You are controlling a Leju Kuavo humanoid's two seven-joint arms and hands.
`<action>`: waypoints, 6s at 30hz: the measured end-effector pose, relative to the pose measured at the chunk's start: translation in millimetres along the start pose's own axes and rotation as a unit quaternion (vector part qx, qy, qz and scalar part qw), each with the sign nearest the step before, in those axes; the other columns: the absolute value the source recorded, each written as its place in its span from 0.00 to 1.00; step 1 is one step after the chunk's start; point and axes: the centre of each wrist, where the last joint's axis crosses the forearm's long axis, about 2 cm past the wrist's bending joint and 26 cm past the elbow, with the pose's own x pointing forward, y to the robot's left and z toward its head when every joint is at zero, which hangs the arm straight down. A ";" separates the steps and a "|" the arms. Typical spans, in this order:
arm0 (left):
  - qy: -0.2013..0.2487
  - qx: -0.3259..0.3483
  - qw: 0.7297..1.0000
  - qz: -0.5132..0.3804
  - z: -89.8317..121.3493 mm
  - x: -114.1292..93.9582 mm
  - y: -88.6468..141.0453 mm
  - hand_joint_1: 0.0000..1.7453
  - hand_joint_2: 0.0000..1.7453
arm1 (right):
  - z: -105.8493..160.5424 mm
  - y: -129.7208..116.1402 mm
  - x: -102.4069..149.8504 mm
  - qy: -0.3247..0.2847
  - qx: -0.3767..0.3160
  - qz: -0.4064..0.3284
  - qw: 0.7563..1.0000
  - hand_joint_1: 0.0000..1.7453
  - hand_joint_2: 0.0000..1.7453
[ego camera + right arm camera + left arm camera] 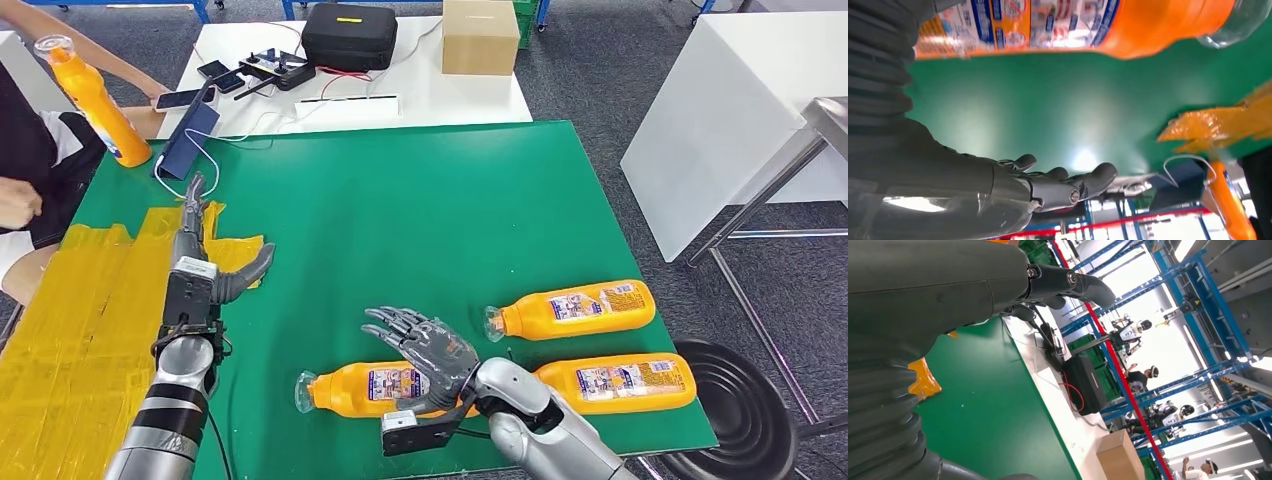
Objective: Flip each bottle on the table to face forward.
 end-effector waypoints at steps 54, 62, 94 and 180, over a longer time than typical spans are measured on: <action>-0.012 -0.028 1.000 -0.004 -12.4 16.6 -32.3 0.00 1.00 | -49.1 -4.9 -54.8 0.206 0.085 -0.036 0.974 0.92 1.00; -0.017 -0.037 0.999 -0.001 -14.4 20.2 -38.6 0.00 1.00 | -57.9 -9.2 -53.3 0.214 0.078 -0.052 0.972 0.99 1.00; -0.023 -0.043 0.999 0.023 -17.4 25.9 -51.1 0.00 1.00 | -92.3 -10.7 -23.7 0.070 0.147 0.088 0.983 0.99 1.00; 0.033 -0.002 0.999 -0.033 35.3 7.7 -13.6 0.00 1.00 | -37.7 3.3 -19.2 0.185 -0.001 0.114 0.976 0.00 0.00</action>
